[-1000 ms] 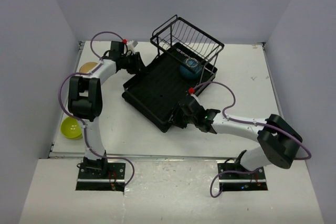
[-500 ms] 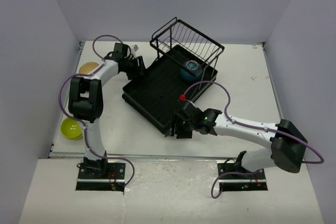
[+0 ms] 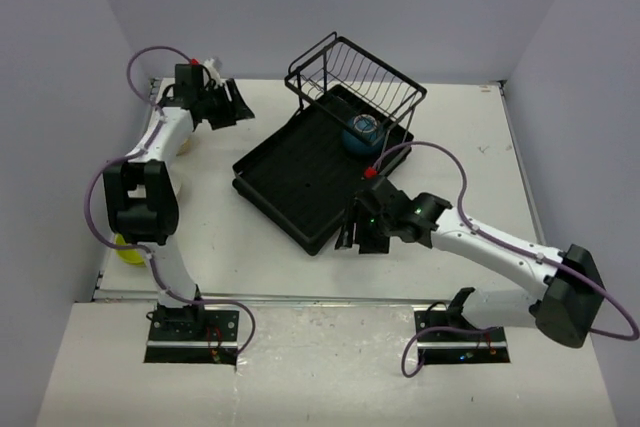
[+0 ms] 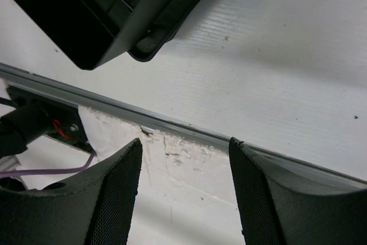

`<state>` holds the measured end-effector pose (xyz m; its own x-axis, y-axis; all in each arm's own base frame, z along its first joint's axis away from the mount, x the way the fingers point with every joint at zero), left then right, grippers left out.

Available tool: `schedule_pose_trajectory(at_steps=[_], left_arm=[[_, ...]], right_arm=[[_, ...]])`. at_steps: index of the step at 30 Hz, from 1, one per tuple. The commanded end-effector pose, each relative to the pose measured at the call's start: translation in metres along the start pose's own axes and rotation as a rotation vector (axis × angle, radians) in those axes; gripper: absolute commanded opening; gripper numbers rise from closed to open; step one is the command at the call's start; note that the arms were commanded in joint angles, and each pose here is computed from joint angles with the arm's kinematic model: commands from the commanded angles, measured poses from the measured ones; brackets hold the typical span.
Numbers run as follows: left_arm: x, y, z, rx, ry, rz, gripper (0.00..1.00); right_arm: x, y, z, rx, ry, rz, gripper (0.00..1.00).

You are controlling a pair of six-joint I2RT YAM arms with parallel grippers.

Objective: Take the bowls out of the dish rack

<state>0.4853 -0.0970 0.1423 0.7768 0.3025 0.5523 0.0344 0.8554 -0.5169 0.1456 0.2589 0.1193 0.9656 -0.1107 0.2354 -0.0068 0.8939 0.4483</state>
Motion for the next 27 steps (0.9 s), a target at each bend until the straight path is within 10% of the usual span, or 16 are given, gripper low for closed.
schedule_pose_trajectory(at_steps=[1,27], left_arm=[[0.088,-0.034,0.075,-0.002,-0.301,-0.082,0.63],[-0.067,-0.160,0.098,-0.533,-0.064,0.193,0.63]], right_arm=[[0.033,-0.009,0.039,-0.004,-0.125,-0.037,0.63],[0.221,-0.126,0.148,-0.010,-0.489,-0.451,0.52]])
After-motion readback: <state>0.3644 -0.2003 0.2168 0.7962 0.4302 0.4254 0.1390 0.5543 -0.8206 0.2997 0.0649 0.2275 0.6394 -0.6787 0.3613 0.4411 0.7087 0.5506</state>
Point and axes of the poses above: each gripper's point midway between its finger pads, its own z axis back along the fingers, its own y axis along the line the jaws close on, x = y × z, the point moved 1 cm from there along z, back along the fingers
